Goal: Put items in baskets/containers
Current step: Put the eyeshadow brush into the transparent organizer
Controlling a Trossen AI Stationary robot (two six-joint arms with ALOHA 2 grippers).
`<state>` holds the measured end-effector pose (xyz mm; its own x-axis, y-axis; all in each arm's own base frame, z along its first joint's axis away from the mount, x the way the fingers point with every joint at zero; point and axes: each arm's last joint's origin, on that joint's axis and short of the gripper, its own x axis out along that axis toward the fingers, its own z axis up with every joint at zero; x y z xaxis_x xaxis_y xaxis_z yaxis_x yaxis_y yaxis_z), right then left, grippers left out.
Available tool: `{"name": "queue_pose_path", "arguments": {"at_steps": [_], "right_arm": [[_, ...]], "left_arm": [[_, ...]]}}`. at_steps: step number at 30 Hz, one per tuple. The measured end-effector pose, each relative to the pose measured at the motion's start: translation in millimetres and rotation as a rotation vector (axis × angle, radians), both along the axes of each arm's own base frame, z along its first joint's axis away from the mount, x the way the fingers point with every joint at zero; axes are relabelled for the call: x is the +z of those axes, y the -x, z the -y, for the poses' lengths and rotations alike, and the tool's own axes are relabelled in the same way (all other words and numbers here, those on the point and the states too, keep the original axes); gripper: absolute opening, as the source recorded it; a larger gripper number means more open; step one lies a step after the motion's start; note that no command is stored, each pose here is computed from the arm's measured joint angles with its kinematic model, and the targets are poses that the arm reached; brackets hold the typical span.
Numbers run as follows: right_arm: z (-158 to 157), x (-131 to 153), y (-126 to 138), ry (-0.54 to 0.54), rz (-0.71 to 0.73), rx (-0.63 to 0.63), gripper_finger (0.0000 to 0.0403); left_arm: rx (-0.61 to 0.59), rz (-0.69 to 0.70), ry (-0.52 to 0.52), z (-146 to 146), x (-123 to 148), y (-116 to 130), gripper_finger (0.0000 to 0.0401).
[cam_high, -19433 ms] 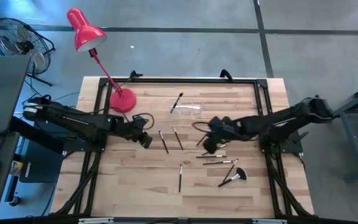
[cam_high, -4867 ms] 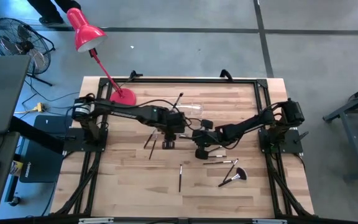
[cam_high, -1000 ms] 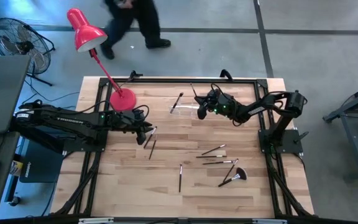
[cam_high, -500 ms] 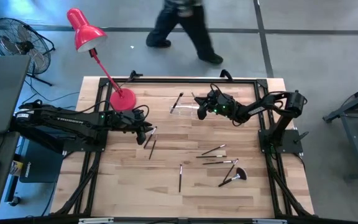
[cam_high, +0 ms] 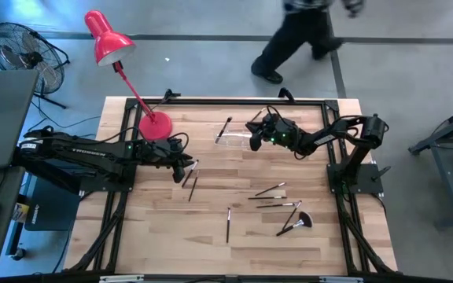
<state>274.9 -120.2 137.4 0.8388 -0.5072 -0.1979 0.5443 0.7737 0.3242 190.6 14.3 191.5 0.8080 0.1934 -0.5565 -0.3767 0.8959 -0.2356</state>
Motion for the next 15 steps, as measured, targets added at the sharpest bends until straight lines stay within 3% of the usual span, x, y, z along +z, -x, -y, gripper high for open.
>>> {"name": "queue_pose_path", "arguments": {"at_steps": [10,15], "right_arm": [[1.4,23.3,-2.3,0.092,0.216,-0.010,0.0052],[6.0,33.9,-13.1,0.099,0.234,-0.012,0.0036]], "left_arm": [[-0.002,0.000,0.002,0.1,0.0,0.0,0.0099],[-0.002,0.000,0.002,0.1,0.0,0.0,0.0099]]}}
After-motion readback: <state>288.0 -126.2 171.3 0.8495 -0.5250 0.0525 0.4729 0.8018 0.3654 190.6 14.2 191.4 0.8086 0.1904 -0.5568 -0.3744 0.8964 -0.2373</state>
